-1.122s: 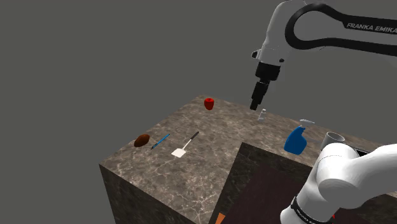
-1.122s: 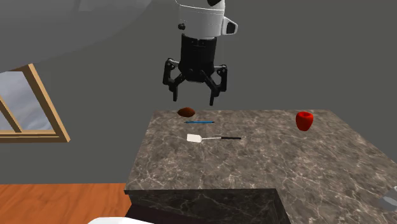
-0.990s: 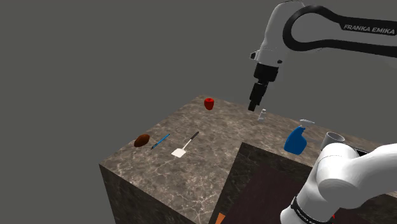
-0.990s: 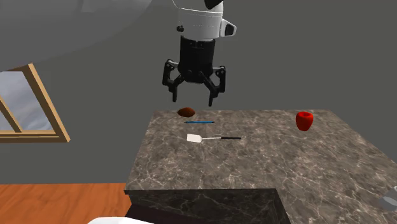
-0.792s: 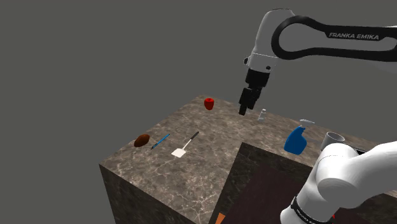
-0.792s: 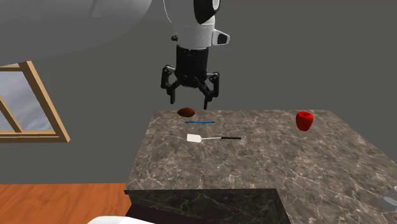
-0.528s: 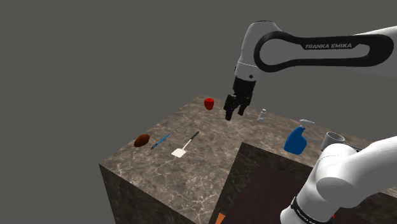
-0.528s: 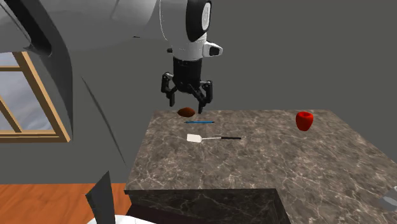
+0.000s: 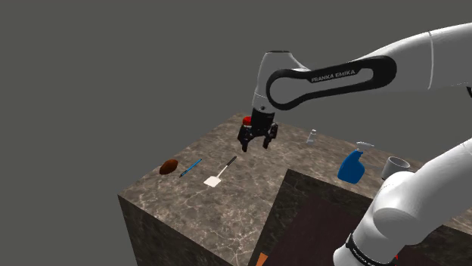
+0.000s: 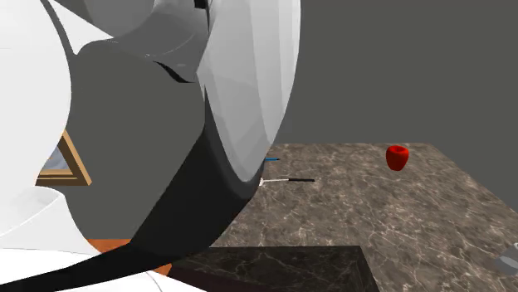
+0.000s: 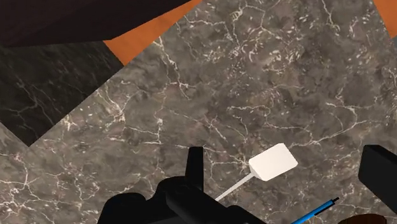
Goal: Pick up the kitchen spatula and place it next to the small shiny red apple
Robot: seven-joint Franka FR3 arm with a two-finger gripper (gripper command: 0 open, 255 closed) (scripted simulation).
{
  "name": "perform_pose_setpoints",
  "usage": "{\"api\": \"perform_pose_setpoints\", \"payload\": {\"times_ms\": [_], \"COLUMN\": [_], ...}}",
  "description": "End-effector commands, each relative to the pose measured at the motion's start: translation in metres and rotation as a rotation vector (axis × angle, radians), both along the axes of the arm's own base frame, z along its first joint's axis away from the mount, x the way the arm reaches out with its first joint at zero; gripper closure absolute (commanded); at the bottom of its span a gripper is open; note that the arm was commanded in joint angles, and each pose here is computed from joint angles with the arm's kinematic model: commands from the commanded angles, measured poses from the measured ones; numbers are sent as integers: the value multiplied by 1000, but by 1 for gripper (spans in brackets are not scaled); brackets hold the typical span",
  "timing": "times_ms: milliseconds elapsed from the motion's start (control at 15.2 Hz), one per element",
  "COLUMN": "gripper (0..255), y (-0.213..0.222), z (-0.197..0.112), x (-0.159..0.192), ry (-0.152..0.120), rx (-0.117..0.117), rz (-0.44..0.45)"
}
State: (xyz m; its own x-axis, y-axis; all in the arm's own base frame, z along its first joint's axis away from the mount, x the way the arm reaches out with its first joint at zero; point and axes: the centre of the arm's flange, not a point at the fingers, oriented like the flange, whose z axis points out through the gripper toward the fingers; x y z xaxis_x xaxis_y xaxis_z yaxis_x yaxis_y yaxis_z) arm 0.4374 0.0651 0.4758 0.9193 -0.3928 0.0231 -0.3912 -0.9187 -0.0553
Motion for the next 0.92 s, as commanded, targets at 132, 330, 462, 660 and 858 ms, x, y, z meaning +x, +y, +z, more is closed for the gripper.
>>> {"api": "perform_pose_setpoints", "payload": {"times_ms": [132, 330, 462, 660, 858], "gripper": [0, 0, 0, 0, 0], "y": [7, 6, 4, -2, -12], "z": [-38, -65, -83, -110, -137], "x": [37, 66, 85, 113, 140], "ry": [1, 3, 4, 6, 8], "rx": [-10, -19, -25, -33, -42], "rz": [-156, -270, -345, -459, -572]}}
